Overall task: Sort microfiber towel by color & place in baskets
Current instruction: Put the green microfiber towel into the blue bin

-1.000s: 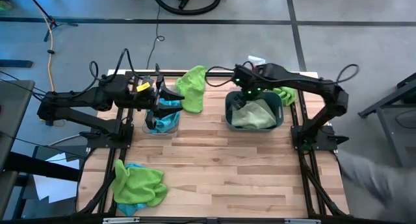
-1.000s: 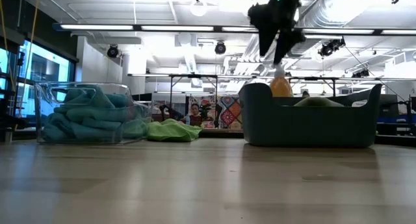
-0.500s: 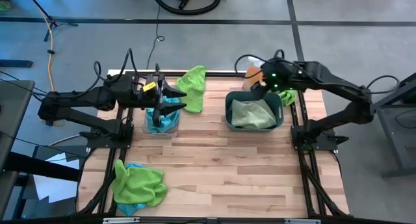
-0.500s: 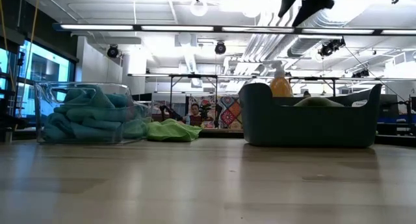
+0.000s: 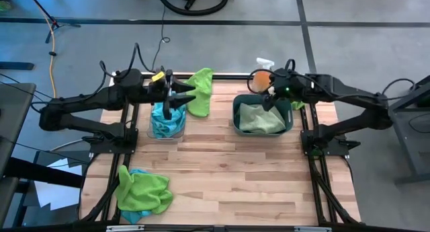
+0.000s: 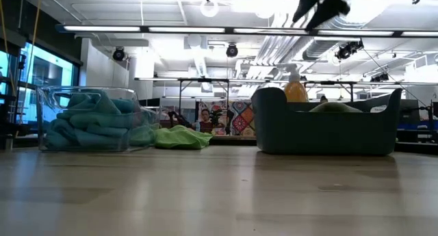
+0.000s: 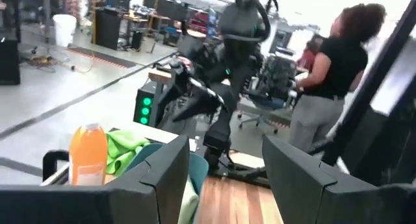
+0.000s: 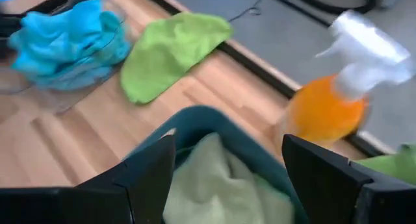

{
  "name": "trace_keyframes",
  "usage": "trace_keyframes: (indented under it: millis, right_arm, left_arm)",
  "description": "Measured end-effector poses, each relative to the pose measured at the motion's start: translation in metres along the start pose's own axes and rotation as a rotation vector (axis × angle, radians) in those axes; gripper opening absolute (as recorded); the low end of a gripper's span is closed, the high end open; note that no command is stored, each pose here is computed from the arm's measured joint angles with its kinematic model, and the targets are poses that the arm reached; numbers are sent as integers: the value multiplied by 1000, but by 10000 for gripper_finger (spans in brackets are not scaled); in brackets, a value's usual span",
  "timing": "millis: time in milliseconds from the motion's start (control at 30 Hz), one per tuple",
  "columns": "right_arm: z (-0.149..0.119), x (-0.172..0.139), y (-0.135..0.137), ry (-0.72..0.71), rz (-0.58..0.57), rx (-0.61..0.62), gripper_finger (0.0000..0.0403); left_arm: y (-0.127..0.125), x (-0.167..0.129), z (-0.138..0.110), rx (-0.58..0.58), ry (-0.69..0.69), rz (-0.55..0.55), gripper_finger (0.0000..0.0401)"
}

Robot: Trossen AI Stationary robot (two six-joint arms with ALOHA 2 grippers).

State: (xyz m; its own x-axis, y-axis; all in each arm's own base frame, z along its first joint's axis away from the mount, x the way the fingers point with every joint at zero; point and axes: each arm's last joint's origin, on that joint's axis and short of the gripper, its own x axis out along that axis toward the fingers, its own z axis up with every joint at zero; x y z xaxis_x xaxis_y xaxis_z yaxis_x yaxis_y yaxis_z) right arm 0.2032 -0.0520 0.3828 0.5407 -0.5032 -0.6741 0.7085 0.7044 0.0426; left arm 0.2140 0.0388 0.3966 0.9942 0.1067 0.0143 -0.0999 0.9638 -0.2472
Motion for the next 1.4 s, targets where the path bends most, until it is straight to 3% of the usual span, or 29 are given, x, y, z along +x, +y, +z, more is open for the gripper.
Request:
trace_keyframes:
  millis: [167,367,500,700,933,1000,1167,1267,1400]
  right_arm:
    - [-29,19,-8,-102,275,20,279]
    - [-34,31,-6,-400,674,49,279]
    - [-36,34,-2,-536,721,-41,279]
    - [-36,35,-2,-548,703,-56,279]
    - [-24,25,-9,-560,465,-14,279]
    - [-17,19,-15,-549,324,34,279]
    - [4,4,-43,-529,-108,285,279]
    - [14,5,-61,-494,-273,347,279]
    - [12,30,-88,-353,-449,458,279]
  left_arm:
    - [6,1,2,-70,-78,9,184]
    - [12,4,0,-90,-95,99,184]
    - [13,8,-6,-51,-51,122,184]
    - [16,18,-16,-29,13,133,184]
    - [21,28,-24,-27,55,150,184]
    - [23,28,-24,-8,52,157,184]
    - [27,25,-20,39,42,176,184]
    - [29,22,-17,74,31,187,184]
    - [30,18,-14,93,17,195,184]
